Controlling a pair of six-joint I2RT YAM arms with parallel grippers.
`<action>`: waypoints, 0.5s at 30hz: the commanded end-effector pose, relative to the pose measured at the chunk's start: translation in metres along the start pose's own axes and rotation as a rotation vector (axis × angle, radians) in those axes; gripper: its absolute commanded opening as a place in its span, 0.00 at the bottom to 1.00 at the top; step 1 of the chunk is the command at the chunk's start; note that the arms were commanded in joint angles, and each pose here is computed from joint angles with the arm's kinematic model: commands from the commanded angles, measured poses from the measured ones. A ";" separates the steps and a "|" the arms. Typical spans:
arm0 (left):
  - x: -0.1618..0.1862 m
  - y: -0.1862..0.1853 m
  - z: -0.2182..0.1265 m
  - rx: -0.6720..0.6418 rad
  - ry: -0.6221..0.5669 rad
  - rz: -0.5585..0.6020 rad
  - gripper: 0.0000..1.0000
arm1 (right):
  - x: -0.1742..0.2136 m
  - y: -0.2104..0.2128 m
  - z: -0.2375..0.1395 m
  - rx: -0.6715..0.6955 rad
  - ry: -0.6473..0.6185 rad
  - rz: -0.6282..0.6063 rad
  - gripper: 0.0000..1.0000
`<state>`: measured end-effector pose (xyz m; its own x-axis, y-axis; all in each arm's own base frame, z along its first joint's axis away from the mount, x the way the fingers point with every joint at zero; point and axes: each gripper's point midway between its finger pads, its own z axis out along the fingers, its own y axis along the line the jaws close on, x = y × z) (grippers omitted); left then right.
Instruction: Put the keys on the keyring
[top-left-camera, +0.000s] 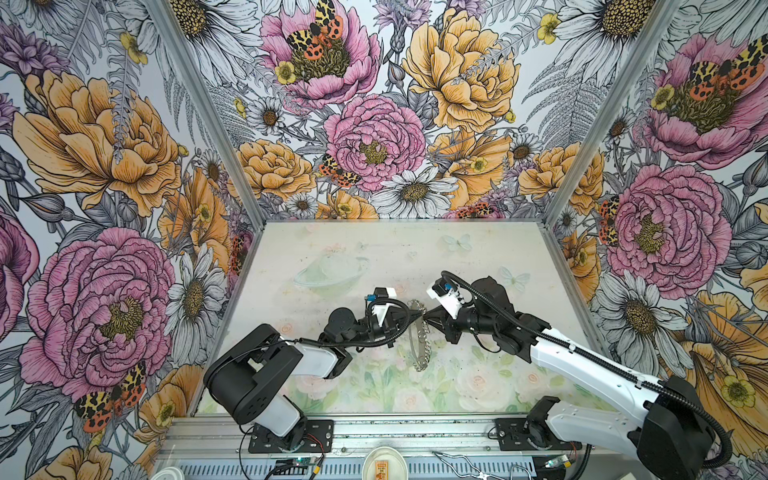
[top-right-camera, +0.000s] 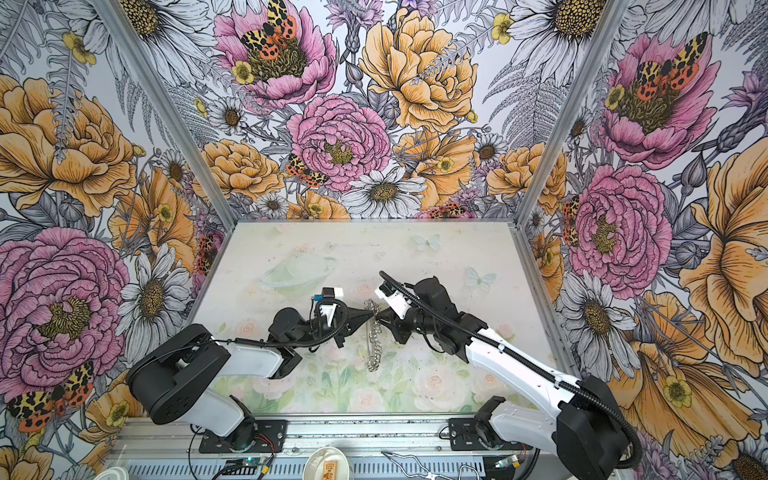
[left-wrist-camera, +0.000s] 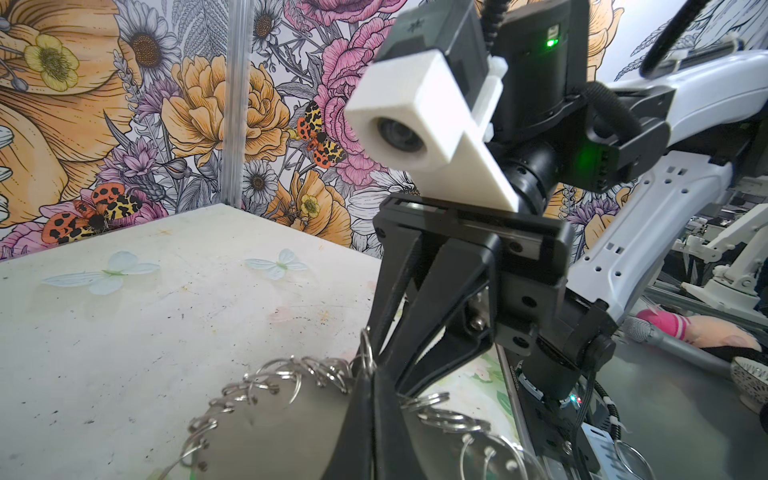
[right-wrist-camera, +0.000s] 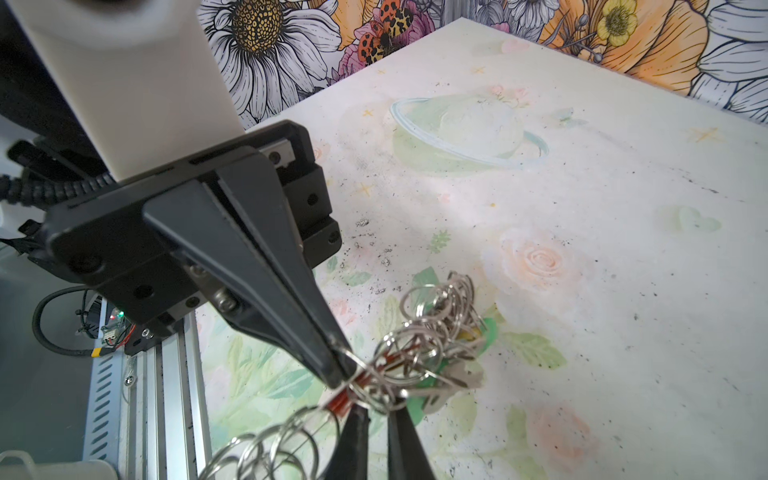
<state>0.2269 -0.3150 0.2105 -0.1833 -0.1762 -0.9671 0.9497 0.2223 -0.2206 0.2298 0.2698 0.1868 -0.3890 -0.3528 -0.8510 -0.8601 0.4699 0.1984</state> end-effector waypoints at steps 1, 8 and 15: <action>-0.015 -0.008 -0.001 0.019 -0.059 0.042 0.00 | -0.016 -0.002 -0.015 0.023 -0.077 -0.026 0.15; -0.016 -0.008 -0.003 0.029 -0.046 0.048 0.00 | -0.029 -0.004 -0.033 0.028 -0.124 -0.029 0.16; -0.018 -0.024 -0.004 0.122 -0.044 0.056 0.00 | -0.037 0.030 -0.032 -0.158 -0.137 -0.100 0.14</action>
<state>0.2187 -0.3159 0.2077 -0.1918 -0.1583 -0.9686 0.9589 0.1801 -0.2193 0.2199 0.2586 0.2162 -0.3332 -0.2908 -0.8969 -0.8904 0.4100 0.1979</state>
